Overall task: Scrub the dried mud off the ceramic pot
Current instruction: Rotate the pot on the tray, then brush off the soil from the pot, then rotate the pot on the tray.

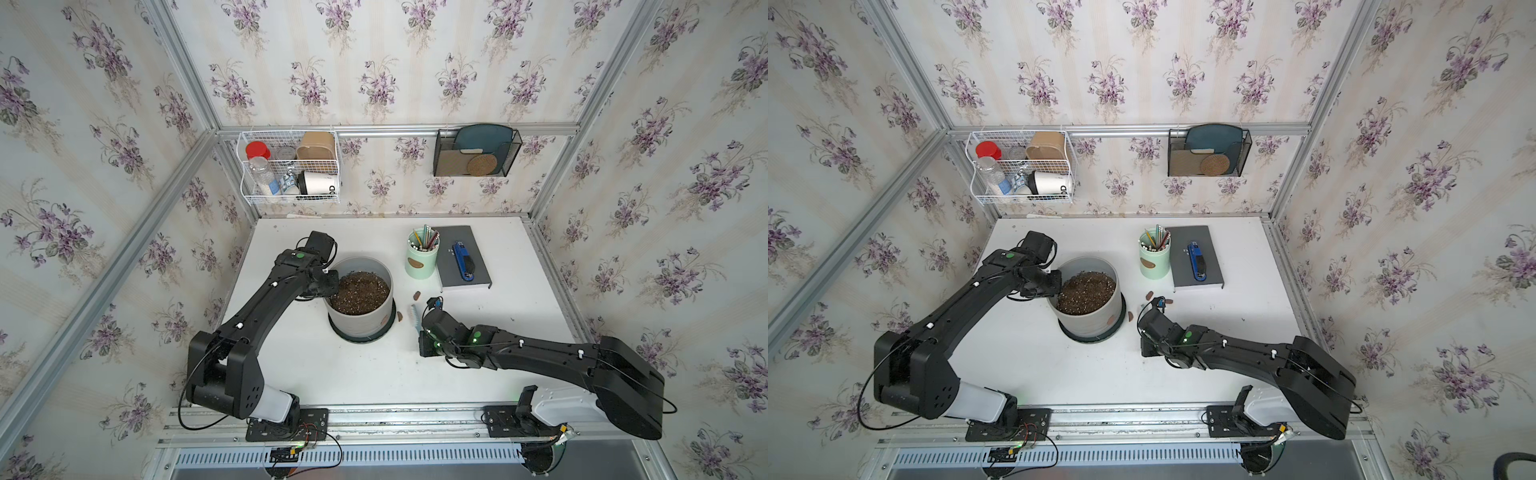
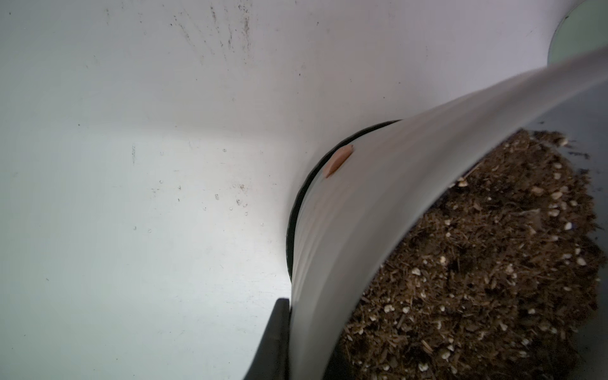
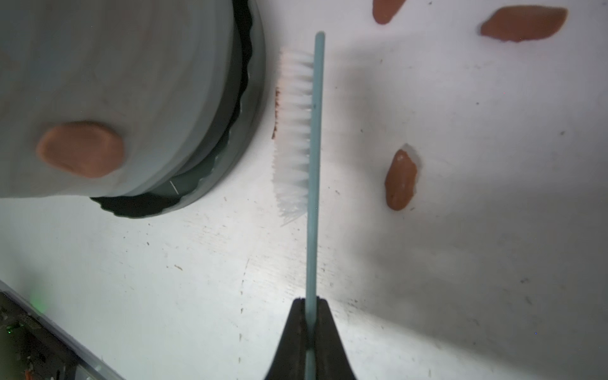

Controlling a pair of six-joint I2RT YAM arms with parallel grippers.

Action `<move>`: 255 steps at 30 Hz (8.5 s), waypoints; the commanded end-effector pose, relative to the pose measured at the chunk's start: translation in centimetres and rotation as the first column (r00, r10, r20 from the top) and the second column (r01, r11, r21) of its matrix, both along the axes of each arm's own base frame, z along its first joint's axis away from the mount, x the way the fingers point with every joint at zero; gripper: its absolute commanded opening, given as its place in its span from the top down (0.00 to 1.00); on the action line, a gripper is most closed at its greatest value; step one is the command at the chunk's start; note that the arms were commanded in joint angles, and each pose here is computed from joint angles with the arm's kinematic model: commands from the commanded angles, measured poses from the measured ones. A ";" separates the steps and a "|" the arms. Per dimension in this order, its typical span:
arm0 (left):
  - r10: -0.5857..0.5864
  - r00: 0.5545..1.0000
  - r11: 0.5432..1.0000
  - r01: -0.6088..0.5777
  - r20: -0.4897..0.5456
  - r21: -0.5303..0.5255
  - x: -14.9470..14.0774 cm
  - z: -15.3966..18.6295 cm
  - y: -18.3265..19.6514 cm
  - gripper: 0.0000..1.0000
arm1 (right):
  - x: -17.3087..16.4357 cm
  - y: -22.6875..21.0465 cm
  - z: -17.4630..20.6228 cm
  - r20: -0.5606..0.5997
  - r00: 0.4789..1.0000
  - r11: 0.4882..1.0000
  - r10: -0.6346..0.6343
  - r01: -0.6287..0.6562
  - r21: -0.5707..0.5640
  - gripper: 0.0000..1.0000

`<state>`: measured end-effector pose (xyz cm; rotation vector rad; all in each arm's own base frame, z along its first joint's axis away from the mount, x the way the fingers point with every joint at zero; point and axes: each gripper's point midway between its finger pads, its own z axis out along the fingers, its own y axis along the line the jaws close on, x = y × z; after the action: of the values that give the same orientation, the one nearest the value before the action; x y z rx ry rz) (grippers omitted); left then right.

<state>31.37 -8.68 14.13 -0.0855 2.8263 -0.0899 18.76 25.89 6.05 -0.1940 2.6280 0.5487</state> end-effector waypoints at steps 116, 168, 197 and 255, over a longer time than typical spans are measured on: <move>0.021 1.000 1.000 -0.021 -0.014 0.003 2.0 1.3 1.5 1.00 | 6.2 6.5 1.1 0.006 0.999 0.997 0.038 -0.038 0.067 1.00; 0.017 1.000 1.000 -0.017 -0.017 0.024 1.8 1.1 1.9 1.00 | 6.6 7.9 3.0 0.046 0.996 0.987 0.081 -0.087 0.134 1.00; 0.026 0.999 0.999 -0.025 -0.028 0.028 1.5 0.5 2.0 1.00 | 6.6 5.8 3.1 0.043 0.998 0.995 0.039 -0.043 0.092 1.00; -0.040 0.999 0.997 0.041 -0.026 0.065 7.5 2.2 0.9 0.61 | 3.2 1.8 3.8 0.079 0.997 0.994 -0.003 -0.006 0.109 1.00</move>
<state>39.29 -8.26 16.89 -0.0663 2.8046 -0.0596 21.88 27.49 9.32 -0.2002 2.5334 0.6376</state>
